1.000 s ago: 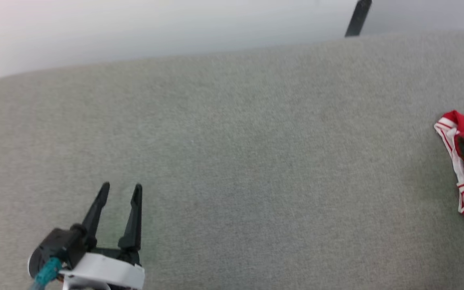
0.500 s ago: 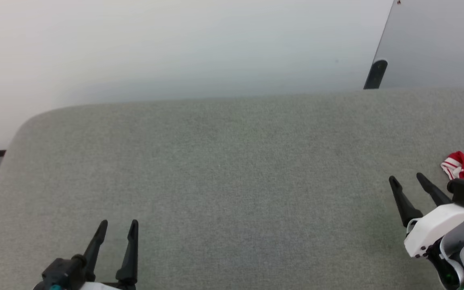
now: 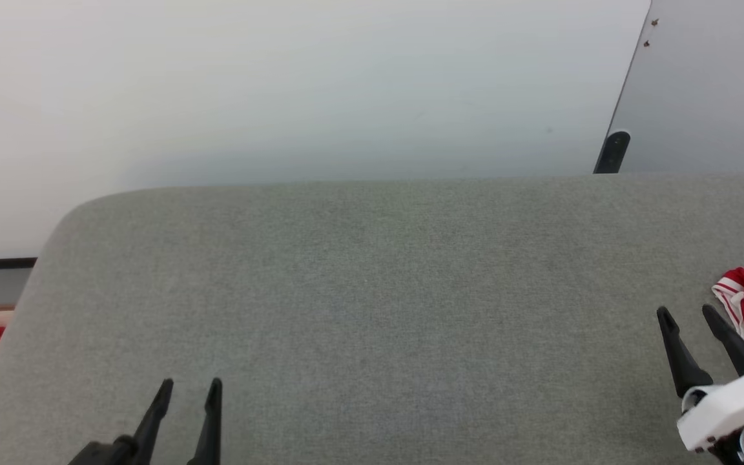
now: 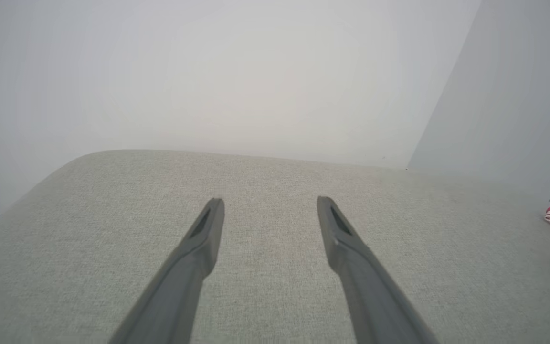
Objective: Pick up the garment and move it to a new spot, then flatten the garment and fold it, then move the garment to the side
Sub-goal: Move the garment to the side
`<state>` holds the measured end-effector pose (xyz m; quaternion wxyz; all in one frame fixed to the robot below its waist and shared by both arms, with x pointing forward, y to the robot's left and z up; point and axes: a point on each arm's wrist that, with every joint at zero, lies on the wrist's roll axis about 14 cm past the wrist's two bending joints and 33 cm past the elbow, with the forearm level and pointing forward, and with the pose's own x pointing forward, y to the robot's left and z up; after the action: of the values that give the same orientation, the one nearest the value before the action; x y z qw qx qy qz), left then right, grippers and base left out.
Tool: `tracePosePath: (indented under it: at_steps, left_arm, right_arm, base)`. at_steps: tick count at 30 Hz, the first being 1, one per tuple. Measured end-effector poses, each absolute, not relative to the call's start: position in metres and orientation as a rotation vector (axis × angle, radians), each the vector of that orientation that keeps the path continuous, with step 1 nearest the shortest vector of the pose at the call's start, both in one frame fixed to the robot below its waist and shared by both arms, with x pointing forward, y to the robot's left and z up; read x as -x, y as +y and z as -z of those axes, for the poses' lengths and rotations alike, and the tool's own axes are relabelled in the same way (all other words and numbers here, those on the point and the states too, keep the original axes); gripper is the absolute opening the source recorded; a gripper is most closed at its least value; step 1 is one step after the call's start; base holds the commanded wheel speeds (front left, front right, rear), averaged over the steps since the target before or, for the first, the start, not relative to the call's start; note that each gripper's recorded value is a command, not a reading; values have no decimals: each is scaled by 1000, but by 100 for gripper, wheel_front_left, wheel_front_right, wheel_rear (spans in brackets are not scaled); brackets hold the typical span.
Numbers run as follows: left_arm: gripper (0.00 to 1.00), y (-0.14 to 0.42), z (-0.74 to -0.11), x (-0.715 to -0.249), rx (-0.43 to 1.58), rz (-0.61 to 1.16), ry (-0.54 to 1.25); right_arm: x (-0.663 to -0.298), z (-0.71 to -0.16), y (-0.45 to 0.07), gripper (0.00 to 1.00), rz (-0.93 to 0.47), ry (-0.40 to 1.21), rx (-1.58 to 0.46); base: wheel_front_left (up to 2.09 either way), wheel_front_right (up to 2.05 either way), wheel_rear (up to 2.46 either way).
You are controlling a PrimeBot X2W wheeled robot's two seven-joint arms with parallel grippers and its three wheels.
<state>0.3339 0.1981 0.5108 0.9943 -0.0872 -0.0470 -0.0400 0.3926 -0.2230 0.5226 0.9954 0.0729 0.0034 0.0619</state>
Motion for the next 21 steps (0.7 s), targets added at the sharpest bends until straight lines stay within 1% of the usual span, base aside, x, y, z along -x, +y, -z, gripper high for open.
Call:
tracePosePath:
  at_steps: [9,21]
  left_arm:
    - [100,211,-506,-312,174,33,-83]
    - [100,209,-508,-311,179,35,-81]
  right_arm:
    - [-370,-522,-228,100,-97,10,-159]
    - [-359,-528,-226,100,-74,9,-166]
  base:
    - [0,0,0]
    - [0,0,0]
